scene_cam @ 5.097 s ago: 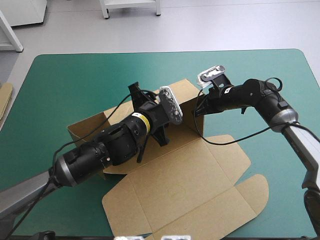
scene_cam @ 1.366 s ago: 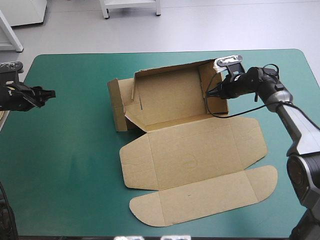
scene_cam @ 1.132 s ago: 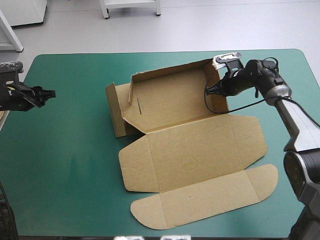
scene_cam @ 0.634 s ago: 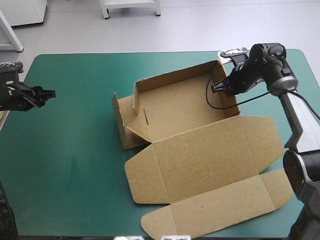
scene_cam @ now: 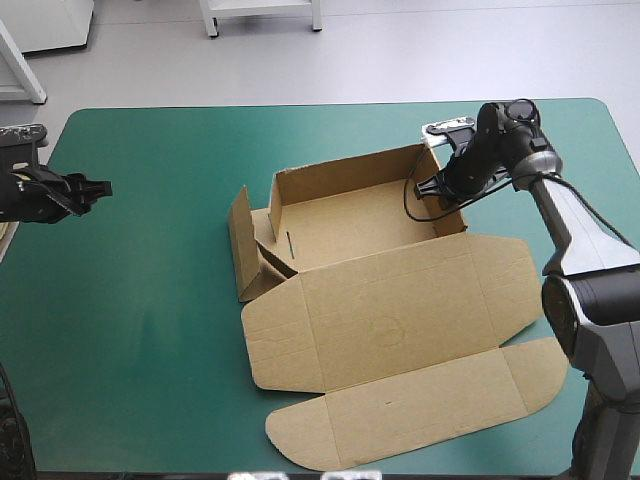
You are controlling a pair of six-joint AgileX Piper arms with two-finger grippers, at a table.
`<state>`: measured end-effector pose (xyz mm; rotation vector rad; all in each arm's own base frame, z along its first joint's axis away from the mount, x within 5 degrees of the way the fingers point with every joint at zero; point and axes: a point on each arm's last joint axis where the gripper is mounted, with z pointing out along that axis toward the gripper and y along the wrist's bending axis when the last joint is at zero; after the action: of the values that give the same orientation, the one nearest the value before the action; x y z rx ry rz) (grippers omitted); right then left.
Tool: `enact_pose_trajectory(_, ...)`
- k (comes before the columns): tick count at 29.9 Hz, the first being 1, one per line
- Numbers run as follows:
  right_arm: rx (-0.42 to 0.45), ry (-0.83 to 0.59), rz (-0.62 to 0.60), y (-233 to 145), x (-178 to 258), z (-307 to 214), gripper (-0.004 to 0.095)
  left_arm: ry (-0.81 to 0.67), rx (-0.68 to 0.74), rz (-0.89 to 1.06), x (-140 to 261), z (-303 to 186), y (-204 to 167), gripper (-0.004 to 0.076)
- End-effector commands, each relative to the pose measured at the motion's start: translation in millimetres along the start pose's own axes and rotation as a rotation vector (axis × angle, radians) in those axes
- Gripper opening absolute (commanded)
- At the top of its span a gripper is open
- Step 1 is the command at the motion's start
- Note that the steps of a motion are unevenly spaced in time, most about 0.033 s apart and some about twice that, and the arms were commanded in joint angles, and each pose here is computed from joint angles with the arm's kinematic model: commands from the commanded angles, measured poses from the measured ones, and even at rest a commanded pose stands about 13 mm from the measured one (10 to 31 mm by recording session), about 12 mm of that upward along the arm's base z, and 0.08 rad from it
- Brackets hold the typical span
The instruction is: Fold the box
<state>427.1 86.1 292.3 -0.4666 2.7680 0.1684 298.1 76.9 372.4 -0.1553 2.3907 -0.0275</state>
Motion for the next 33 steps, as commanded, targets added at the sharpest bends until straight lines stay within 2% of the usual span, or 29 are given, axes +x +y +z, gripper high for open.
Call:
enact_pose_trajectory(1,0.040,-0.158,-0.038,2,-12,-47,0.0376,-0.104,0.007,-0.007,-11,-19,-3,0.0385)
enact_pose_trajectory(4,0.051,-0.227,-0.047,3,-21,-70,0.0500,-0.104,0.007,-0.003,-11,-19,-3,0.0385)
enact_pose_trajectory(6,0.049,-0.252,-0.053,5,-23,-86,0.0548,-0.104,0.007,-0.001,-11,-19,-3,0.0385)
enact_pose_trajectory(10,0.059,-0.331,-0.066,9,-23,-116,0.0560,-0.104,0.006,0.007,-11,-19,-3,0.0385)
enact_pose_trajectory(18,0.090,-0.371,-0.086,19,-14,-140,0.0560,-0.102,0.007,0.007,-11,-19,-3,0.0385)
enact_pose_trajectory(22,0.132,-0.282,-0.119,26,-12,-115,0.0559,-0.102,0.008,0.006,-11,-19,-4,0.0385)
enact_pose_trajectory(28,0.107,-0.129,-0.079,23,-12,-56,0.0560,-0.102,0.008,0.006,-11,-19,-4,0.0385)
enact_pose_trajectory(33,0.089,-0.114,-0.068,21,-20,-27,0.0559,-0.102,0.008,0.006,-11,-19,-4,0.0385)
